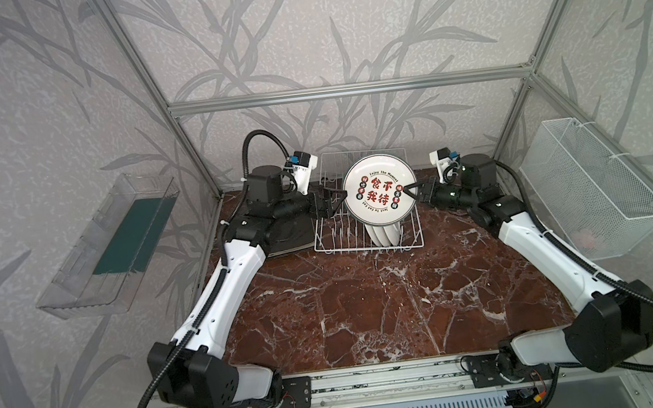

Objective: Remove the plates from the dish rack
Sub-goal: 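Hold the patterned plate upright while the right gripper grasps its opposite rim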

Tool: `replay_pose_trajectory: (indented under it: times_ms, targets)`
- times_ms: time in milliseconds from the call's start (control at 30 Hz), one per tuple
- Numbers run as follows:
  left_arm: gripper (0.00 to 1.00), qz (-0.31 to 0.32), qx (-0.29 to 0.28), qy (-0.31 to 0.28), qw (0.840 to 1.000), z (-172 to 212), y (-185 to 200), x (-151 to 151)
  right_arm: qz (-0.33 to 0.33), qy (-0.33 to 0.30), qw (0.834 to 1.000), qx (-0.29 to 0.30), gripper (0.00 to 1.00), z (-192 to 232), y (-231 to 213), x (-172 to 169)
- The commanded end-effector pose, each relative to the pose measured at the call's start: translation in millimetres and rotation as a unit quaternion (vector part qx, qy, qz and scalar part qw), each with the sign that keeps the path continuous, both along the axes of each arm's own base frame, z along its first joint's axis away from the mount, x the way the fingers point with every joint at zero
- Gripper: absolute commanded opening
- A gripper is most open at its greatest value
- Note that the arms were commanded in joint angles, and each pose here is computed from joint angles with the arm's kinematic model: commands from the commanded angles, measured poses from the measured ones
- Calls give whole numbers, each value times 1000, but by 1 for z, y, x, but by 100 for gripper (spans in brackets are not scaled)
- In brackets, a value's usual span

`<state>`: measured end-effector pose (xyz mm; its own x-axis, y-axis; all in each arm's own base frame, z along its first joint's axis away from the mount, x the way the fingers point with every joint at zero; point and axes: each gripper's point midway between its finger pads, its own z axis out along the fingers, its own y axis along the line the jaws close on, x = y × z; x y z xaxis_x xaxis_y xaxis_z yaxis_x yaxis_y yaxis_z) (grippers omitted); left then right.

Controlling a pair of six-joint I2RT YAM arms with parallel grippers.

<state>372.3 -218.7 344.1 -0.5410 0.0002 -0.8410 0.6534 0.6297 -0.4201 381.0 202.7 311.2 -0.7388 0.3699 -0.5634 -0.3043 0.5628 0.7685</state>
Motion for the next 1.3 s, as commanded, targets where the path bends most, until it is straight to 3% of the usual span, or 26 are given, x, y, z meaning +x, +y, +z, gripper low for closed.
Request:
replay_pose_trajectory:
  times_ms: [0, 167, 533, 833, 1067, 1267]
  targets:
    - [86, -61, -30, 52, 996, 7, -19, -14, 29, -80, 996, 16, 0, 39, 4, -9]
    - [81, -72, -16, 64, 995, -6, -29, -8, 46, -85, 995, 18, 0, 35, 8, -11]
    - [62, -100, -26, 92, 990, -17, -38, -11, 69, -82, 994, 29, 0, 25, 16, -9]
    - [33, -101, -60, 95, 989, -17, -48, -5, 81, -76, 993, 34, 0, 19, 19, -11]
    - [25, -98, -60, 100, 988, -19, -49, -5, 94, -77, 992, 27, 0, 16, 21, -15]
    - [3, -91, -59, 104, 989, -22, -47, -6, 100, -80, 992, 16, 0, 13, 20, -18]
